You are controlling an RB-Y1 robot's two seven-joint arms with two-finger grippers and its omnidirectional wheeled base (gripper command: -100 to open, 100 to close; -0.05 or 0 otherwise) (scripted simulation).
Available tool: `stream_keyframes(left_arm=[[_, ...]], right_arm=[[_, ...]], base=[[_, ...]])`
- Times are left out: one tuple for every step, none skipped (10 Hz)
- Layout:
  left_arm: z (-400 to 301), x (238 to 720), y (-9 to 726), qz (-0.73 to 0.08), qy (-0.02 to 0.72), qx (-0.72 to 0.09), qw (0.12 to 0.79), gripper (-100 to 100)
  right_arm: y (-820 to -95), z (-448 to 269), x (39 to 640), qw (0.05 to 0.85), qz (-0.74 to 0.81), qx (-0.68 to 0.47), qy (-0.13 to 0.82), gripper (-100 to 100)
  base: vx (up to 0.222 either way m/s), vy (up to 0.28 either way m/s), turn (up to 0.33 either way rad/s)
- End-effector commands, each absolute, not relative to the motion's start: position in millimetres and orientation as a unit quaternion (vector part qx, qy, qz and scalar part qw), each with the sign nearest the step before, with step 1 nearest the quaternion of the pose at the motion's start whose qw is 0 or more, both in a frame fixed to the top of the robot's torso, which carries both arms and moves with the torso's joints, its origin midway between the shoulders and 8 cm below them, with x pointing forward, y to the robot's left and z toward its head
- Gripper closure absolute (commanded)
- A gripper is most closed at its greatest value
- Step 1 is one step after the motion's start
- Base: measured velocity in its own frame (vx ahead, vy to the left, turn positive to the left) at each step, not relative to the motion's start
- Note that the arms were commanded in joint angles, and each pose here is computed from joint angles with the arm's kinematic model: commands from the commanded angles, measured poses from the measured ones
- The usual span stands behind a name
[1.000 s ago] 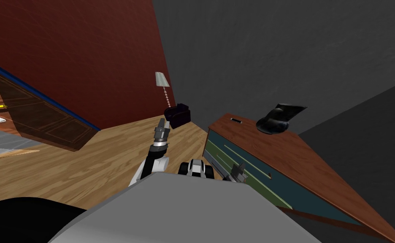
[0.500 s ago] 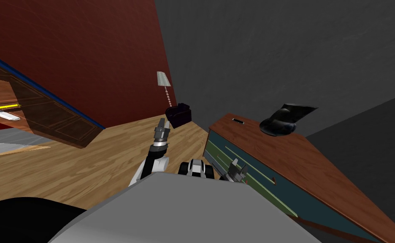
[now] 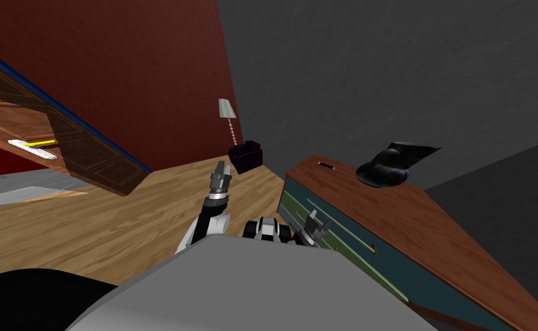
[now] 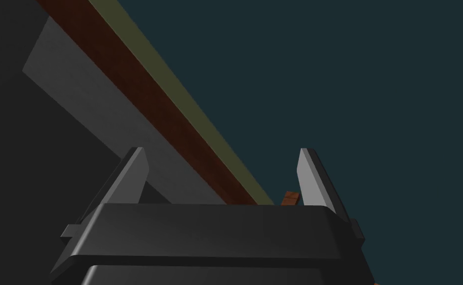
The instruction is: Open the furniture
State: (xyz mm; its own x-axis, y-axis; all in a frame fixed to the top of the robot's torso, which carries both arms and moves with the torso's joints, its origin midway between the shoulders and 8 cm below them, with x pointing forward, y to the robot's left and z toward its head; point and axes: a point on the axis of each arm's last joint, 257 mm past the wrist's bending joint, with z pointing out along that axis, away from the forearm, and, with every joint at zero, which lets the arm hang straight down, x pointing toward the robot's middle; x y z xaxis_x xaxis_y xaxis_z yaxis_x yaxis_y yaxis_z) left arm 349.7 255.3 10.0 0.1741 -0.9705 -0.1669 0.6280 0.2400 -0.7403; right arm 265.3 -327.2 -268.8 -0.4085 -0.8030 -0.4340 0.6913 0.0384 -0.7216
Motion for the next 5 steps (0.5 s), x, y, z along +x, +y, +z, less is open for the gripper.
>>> stream_keyframes(left_arm=[[10.1,349.7,255.3,-0.556,0.322,-0.266,0.719,0],[10.1,349.7,255.3,-0.556,0.322,-0.266,0.719,0],[10.0,349.7,255.3,-0.556,0.322,-0.266,0.719,0],[10.1,349.8,255.2,-0.556,0.322,-0.266,0.719,0],[10.1,349.8,255.3,-0.556,0.322,-0.266,0.719,0]], right_arm=[[-310.2,-261.2,276.5,0.575,-0.661,-0.032,0.481,-100],[-313.8,-263.3,272.4,0.567,-0.669,-0.038,0.480,-100],[-345.5,-270.1,267.1,0.544,-0.683,-0.032,0.487,-100],[-349.0,-269.5,266.2,0.541,-0.686,-0.030,0.486,-100],[-378.1,-275.2,259.3,0.519,-0.699,-0.026,0.492,-100]], base=[[-0.020,-0.018,0.082],[-0.007,-0.007,0.016],[-0.076,0.035,0.379],[-0.101,0.051,0.309],[-0.139,0.069,0.385]])
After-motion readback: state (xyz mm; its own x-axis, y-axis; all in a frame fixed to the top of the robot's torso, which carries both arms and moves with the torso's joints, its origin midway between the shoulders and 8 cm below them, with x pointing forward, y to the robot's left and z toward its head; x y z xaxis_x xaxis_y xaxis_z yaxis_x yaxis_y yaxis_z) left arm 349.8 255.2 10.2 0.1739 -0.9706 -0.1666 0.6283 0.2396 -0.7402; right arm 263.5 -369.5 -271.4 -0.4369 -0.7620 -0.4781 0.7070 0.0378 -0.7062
